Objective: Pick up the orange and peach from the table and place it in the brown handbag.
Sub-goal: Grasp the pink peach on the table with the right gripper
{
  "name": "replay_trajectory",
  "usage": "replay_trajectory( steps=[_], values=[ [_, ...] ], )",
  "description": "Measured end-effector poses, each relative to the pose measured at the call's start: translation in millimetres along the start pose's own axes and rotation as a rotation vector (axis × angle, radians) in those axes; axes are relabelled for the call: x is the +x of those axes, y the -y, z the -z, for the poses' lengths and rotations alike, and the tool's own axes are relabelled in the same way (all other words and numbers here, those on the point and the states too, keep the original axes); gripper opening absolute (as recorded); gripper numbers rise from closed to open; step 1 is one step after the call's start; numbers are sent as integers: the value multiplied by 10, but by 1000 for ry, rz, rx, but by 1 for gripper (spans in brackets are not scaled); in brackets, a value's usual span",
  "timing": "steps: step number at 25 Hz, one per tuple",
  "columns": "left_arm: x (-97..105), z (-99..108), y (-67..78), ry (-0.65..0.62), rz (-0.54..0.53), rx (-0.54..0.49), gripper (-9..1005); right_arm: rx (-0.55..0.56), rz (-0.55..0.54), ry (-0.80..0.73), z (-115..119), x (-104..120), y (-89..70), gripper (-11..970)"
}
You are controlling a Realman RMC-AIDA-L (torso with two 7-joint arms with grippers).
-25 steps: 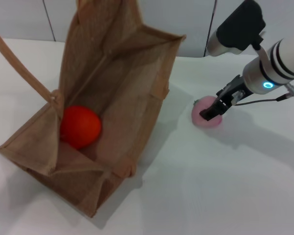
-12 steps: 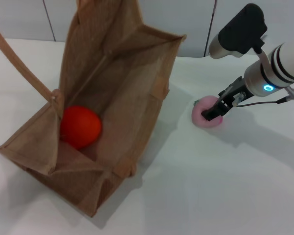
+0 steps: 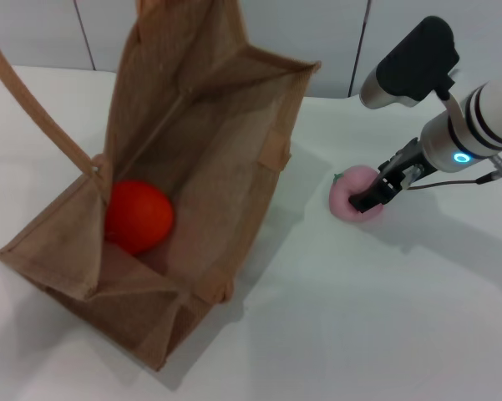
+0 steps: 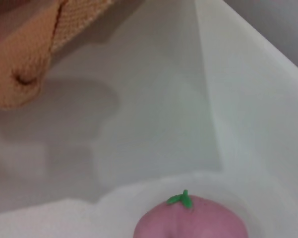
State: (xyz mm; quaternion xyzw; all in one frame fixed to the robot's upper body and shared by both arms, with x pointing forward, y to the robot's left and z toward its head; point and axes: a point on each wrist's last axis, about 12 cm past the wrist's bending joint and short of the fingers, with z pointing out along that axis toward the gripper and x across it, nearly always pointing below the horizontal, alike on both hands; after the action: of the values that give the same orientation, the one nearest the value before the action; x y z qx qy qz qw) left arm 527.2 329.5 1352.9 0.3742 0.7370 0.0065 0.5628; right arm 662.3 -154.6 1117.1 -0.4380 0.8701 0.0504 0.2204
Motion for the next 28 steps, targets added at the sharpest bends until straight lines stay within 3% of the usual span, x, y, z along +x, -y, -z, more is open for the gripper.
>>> replay_trajectory(
  steps=[9, 28],
  values=[
    [26, -41, -5, -1, 14, 18, 174, -13, -11, 0, -18, 16, -20, 785],
    [53, -88, -10, -12, 26, 38, 190, -29, -18, 26, -13, -4, -37, 543]
  ],
)
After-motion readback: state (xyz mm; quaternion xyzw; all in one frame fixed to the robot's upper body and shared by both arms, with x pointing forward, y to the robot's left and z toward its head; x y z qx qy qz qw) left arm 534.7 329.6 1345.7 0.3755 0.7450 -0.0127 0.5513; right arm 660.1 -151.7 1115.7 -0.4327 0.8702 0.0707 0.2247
